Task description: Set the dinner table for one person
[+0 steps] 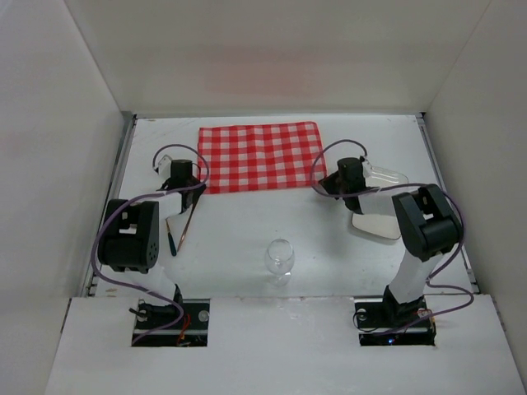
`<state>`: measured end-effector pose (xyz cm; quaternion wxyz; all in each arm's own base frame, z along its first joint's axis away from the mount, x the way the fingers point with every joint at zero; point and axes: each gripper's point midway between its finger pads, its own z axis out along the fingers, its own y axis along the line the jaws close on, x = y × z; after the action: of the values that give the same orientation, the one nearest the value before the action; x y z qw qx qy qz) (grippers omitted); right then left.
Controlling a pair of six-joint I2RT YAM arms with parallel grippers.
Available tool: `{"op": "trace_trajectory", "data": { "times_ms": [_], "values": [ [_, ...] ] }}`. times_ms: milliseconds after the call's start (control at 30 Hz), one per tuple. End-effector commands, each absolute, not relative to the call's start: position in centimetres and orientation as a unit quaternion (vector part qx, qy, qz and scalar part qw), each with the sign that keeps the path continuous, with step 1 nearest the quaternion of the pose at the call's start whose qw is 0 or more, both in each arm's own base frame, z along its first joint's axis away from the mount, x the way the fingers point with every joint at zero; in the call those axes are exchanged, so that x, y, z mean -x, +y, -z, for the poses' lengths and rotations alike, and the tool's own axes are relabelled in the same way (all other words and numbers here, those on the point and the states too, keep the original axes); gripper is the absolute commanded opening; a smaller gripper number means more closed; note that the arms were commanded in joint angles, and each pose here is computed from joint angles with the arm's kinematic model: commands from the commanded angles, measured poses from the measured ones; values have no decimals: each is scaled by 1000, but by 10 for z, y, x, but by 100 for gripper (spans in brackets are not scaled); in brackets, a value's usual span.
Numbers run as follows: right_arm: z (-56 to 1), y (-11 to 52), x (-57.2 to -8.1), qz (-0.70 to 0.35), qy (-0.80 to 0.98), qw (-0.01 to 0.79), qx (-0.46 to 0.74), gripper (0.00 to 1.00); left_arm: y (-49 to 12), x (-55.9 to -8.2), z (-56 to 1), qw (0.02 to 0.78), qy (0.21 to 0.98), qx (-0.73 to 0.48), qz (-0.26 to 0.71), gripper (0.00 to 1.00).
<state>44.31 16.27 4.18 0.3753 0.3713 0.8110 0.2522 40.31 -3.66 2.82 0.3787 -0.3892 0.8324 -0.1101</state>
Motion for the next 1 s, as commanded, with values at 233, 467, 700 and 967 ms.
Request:
{"op": "trace_trajectory", "data": {
  "times_ms": [233,467,700,967],
  "values": [
    [-50,139,-416,-271,778,401,-400,5,-65,-429,-48,408,826,367,125,23],
    [-41,132,-406,-267,778,396,-408,7,-66,-428,-48,411,825,366,129,23],
    [-60,123,-428,-273,771,408,-404,11,-70,-425,-53,415,825,361,133,23],
    [-63,114,-452,-265,772,406,-410,11,-64,-419,-64,433,815,362,134,24]
  ]
}}
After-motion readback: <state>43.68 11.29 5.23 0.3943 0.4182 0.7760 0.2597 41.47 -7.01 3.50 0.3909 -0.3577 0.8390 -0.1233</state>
